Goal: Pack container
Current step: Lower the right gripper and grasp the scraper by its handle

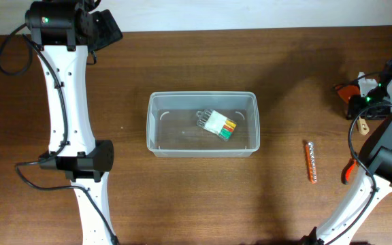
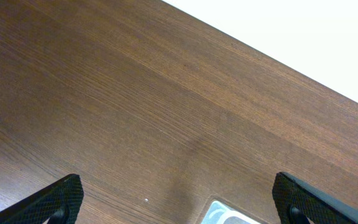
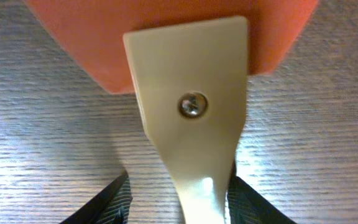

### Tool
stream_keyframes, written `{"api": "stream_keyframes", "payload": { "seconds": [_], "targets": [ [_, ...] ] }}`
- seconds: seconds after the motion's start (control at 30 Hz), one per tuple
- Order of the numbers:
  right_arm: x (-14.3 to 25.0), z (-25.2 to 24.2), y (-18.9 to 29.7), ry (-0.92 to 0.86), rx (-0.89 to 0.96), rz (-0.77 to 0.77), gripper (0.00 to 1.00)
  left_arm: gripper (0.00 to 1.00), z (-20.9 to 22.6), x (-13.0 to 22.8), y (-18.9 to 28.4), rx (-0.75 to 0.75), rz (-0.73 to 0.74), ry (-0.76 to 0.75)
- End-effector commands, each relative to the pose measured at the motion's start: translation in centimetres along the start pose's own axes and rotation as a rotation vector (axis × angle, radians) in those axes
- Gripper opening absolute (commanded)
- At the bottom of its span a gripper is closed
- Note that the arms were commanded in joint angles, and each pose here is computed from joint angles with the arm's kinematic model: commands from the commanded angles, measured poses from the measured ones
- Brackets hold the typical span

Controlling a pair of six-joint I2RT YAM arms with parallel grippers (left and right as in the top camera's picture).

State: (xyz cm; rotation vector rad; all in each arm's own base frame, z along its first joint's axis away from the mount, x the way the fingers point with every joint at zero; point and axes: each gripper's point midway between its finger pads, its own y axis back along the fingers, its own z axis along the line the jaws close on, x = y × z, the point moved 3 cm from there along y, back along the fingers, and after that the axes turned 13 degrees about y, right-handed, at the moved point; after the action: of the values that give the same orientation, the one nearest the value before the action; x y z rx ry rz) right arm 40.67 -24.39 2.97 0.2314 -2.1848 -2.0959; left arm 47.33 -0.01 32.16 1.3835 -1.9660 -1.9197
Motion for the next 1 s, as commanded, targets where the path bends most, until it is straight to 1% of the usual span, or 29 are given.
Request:
{"api": "stream_keyframes", "payload": {
  "seconds": [0.0, 0.1, 0.2, 0.27, 0.43, 0.77, 0.97],
  "targets": [
    [1.3, -0.8, -1.3, -0.011, 0.037, 0.075, 0.49, 0.99, 0.2, -0.5, 1.4, 0.016, -0.031, 0.0],
    [1.3, -0.8, -1.3, -0.012, 0.037, 0.075, 0.47, 0.99, 0.2, -0.5, 1.4, 0.016, -0.03, 0.0],
    [1.3, -0.8, -1.3, -0.022, 0.038, 0.074, 0.36, 0.99, 0.2, -0.5, 1.4, 0.015, -0.031, 0.0],
    [1.3, -0.8, -1.3, -0.022, 0.038, 0.074, 0.33, 0.99, 0.2, -0.5, 1.4, 0.015, -0.031, 0.0],
    [1.0, -0.5, -1.3, -0.022, 0.014, 0.053, 0.31, 0.99, 0.2, -0.5, 1.4, 0.016, -0.03, 0.0],
    [0.6, -0.3, -1.2, -0.018, 0.009, 0.038, 0.18, 0.99, 0.2, -0.5, 1.4, 0.015, -0.031, 0.001],
    [-0.6, -1.1, 0.3, -0.035, 0.04, 0.001, 0.15, 0.99, 0.2, -0.5, 1.4, 0.016, -0.031, -0.001]
  ]
}}
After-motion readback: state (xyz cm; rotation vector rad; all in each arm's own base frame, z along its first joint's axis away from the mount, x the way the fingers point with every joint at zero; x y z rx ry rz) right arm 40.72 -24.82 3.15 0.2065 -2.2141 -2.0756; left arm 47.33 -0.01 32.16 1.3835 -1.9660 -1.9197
